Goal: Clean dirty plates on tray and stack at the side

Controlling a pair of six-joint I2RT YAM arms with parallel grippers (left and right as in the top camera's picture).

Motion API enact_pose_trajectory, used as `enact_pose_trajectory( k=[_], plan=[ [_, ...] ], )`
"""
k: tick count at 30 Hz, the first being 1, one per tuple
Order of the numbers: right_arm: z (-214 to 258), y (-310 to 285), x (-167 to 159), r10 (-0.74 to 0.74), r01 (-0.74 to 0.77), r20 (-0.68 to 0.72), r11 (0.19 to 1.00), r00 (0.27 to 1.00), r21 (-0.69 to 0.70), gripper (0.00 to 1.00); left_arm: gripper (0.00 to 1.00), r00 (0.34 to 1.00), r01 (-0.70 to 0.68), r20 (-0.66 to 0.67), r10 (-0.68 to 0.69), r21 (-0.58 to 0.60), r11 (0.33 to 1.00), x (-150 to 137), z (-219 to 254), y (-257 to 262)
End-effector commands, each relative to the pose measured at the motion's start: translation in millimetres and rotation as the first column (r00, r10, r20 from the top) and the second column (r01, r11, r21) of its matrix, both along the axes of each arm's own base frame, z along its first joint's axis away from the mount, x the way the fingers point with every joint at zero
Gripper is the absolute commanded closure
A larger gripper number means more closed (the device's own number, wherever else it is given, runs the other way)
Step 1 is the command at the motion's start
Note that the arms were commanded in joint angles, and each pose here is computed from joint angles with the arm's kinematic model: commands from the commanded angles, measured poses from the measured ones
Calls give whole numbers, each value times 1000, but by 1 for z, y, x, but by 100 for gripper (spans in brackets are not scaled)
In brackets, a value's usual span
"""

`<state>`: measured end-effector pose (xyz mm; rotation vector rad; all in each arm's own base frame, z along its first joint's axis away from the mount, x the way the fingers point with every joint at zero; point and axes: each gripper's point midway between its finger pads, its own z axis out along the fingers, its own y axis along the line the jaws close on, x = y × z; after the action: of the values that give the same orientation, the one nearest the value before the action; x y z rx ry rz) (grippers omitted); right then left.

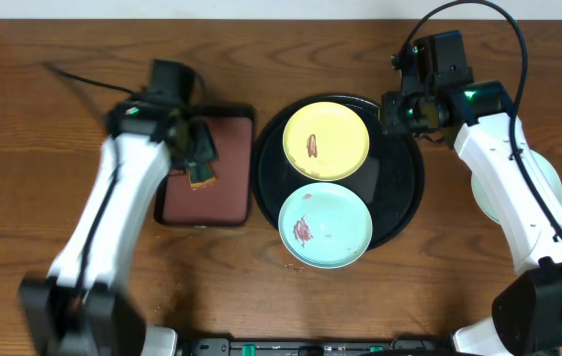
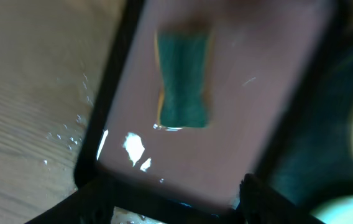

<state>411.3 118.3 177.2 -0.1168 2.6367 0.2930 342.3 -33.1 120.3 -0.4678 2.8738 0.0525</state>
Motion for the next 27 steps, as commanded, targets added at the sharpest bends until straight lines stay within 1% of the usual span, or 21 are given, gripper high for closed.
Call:
enact_pose_trajectory(
  k=[1,2,3,4,5,7,8,10,11,12,13,17,20,21,22,23,24,25,27],
  plan=[
    [-6,2,-2,-2,2,-20,1000,1000,2,66,36,996,-10,-92,13,28,1000,1,-36,3],
    [-6,2,-2,-2,2,-19,1000,1000,2,65,37,994,-9,-112,13,32,999,3,-47,3],
    [-6,2,-2,-2,2,-18,1000,1000,2,65,42,991,-9,-131,14,35,999,4,-57,3],
    [-6,2,-2,-2,2,-18,1000,1000,3,65,49,989,-10,-150,16,38,999,6,-67,3],
    [-6,2,-2,-2,2,-18,1000,1000,2,65,54,986,-13,-167,20,40,999,6,-77,2],
    [-6,2,-2,-2,2,-21,1000,1000,2,65,59,980,-29,-198,37,44,999,8,-96,2],
    [-6,2,-2,-2,2,-21,1000,1000,1,65,64,978,-29,-207,37,43,999,8,-102,1],
    [-6,2,-2,-2,2,-22,1000,1000,1,65,77,972,-28,-232,38,46,999,8,-117,1],
    [-6,2,-2,-2,2,-21,1000,1000,1,65,81,969,-27,-243,36,40,999,7,-120,0],
    [-6,2,-2,-2,2,-21,1000,1000,1,65,88,966,-27,-256,33,28,999,5,-124,-2],
    [-6,2,-2,-2,2,-21,1000,1000,1,64,92,963,-25,-268,30,20,999,3,-125,-4],
    [-6,2,-2,-3,3,-20,1000,1000,1,64,93,960,41,-279,-35,17,999,-1,-113,-3],
    [-6,2,-2,-2,2,-19,1000,1000,1,64,91,970,74,-234,-67,20,997,2,-90,-2],
    [-6,2,-2,-2,2,-19,1000,1000,1,64,84,976,73,-209,-64,33,997,4,-81,0],
    [-6,2,-2,-2,2,-18,1000,1000,2,64,72,982,70,-181,-61,46,996,6,-72,3],
    [-6,2,-2,-2,2,-19,1000,1000,1,64,63,987,68,-148,-59,56,996,10,-64,4],
    [-6,2,-2,-2,2,-19,1000,1000,1,64,57,992,65,-114,-57,66,996,15,-57,6],
    [-6,2,-2,-2,2,-18,1000,1000,2,65,53,995,61,-82,-55,74,995,21,-52,7],
    [-6,2,-1,-3,3,-16,1000,1000,2,64,52,998,55,-35,-52,90,994,31,-49,9]
  ],
)
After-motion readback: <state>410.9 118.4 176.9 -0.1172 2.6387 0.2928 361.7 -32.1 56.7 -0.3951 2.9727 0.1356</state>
